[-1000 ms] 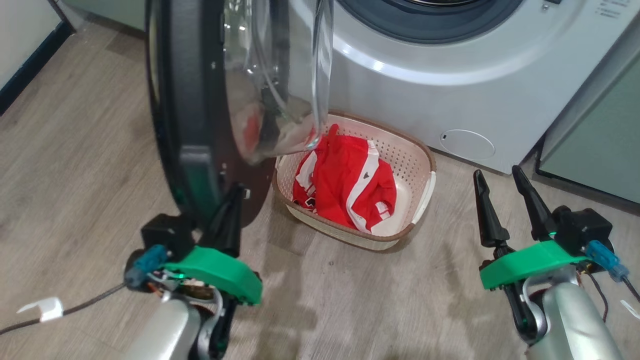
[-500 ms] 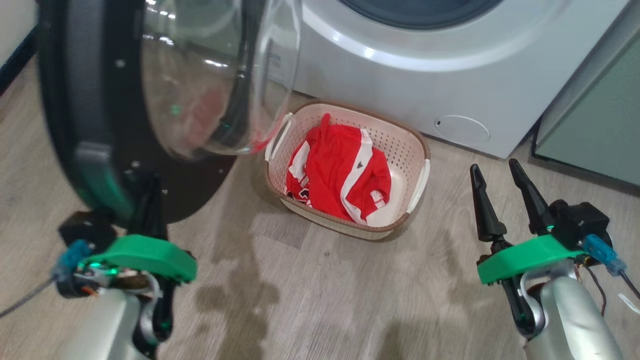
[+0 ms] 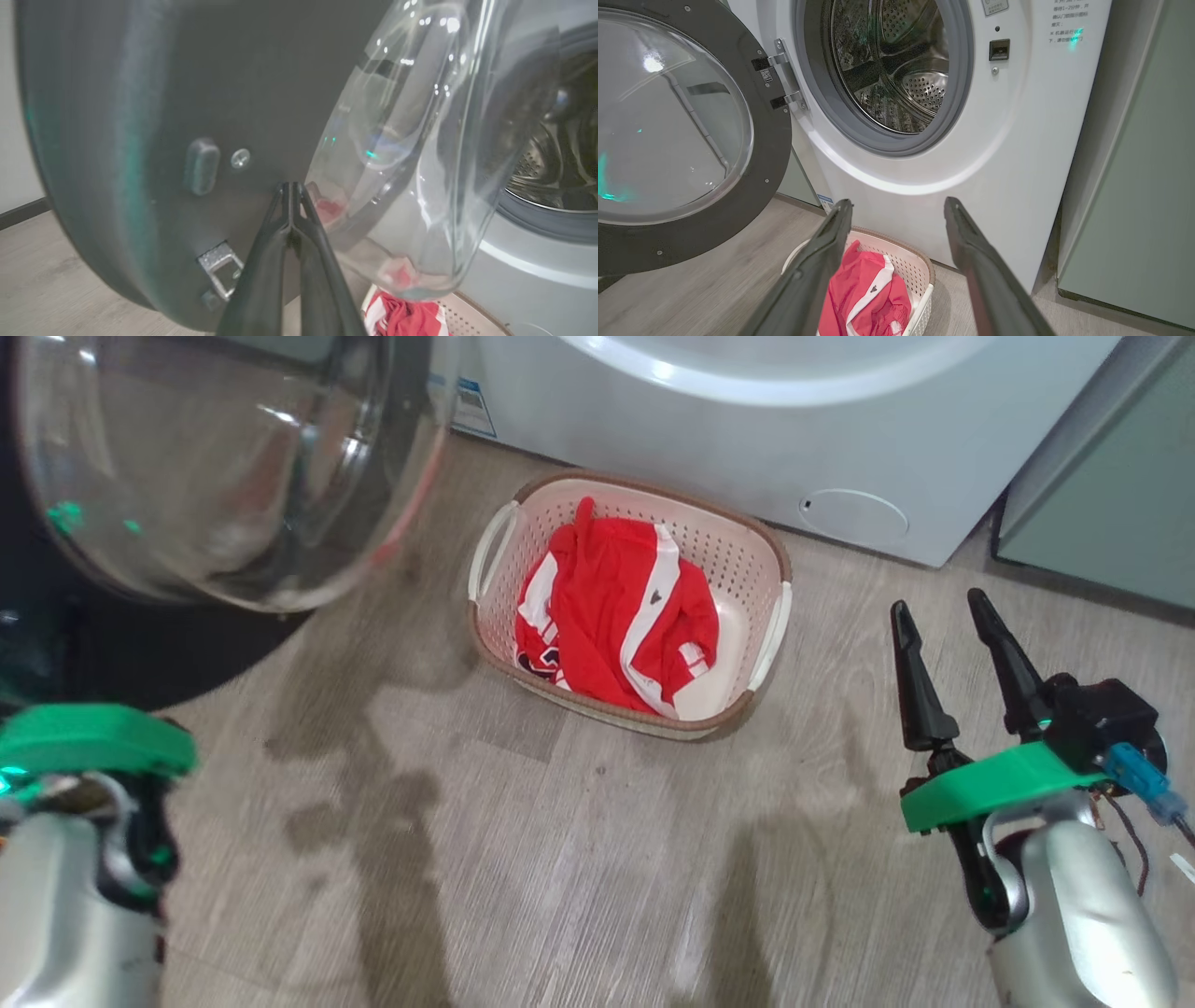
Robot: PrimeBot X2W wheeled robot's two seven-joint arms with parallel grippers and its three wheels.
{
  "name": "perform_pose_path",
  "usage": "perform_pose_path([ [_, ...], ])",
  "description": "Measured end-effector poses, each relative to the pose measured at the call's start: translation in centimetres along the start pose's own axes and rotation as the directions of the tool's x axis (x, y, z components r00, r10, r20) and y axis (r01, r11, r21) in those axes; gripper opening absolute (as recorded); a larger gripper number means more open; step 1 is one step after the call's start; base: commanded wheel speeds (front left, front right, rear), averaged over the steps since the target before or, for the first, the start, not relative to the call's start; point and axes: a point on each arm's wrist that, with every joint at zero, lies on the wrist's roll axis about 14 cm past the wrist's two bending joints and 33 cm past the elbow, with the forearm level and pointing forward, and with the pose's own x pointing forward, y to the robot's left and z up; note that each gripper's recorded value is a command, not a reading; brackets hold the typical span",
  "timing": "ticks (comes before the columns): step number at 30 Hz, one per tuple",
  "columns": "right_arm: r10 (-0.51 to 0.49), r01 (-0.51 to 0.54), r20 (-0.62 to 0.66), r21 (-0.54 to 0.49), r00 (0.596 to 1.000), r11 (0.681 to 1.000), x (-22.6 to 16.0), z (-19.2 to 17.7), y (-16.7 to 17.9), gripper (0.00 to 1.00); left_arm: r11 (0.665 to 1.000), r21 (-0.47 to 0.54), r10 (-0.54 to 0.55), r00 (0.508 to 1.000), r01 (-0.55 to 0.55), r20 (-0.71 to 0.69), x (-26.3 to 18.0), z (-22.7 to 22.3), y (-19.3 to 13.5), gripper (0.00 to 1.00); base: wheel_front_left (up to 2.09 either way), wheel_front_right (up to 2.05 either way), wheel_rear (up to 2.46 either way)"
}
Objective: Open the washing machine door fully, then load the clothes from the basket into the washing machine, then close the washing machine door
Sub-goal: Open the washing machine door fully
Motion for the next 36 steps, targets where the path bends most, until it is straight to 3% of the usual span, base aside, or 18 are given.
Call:
perform_pose_path([
  [7,-0.01,0.01,-0.002,-0.001,1.0,1.0,0.7,-0.2,-0.7,1.0,0.994,-0.018,0.112,0.992,-0.111,0.064,2.4,2.0,3.5,0.0,0.0,0.0,0.0],
  [15,-0.01,0.01,0.0,0.002,1.0,1.0,1.2,-0.3,-0.8,1.0,0.988,-0.011,0.155,0.984,-0.155,0.082,3.6,2.7,5.5,0.0,0.0,0.0,0.0],
  [23,-0.005,0.005,0.006,-0.006,1.0,1.0,0.9,0.3,-0.5,1.0,0.992,-0.037,0.125,0.986,-0.121,0.112,2.9,2.8,4.2,0.0,0.0,0.0,0.0],
  [29,-0.011,0.011,0.04,-0.011,0.999,1.0,0.2,1.8,-0.5,1.0,0.996,-0.003,0.084,0.992,-0.084,0.095,-0.9,1.3,3.6,0.0,0.0,0.0,0.0],
  [30,-0.013,0.014,0.044,-0.012,0.999,1.0,0.1,2.0,-0.5,1.0,0.997,0.005,0.073,0.993,-0.074,0.094,-1.6,1.2,3.4,0.13,0.0,0.0,0.0],
  [31,-0.016,0.017,0.049,-0.011,0.999,1.0,-0.1,2.3,-0.5,1.0,0.998,0.007,0.06,0.994,-0.061,0.092,-2.2,1.0,3.0,0.42,0.0,0.0,0.0],
  [32,-0.019,0.019,0.056,-0.012,0.998,1.0,-0.3,2.5,-0.6,1.0,0.999,0.008,0.037,0.995,-0.038,0.091,-2.8,0.9,2.4,0.87,0.0,0.0,0.0],
  [33,-0.022,0.023,0.062,-0.011,0.998,1.0,-0.5,2.8,-0.6,1.0,1.0,0.015,0.014,0.996,-0.015,0.089,-3.2,0.8,1.8,1.0,0.0,0.0,0.0],
  [36,-0.036,0.037,0.056,-0.014,0.998,0.999,-1.4,2.8,-0.9,1.0,0.998,0.031,-0.058,0.994,0.055,0.092,-4.2,1.0,-0.3,1.0,0.0,0.0,0.0],
])
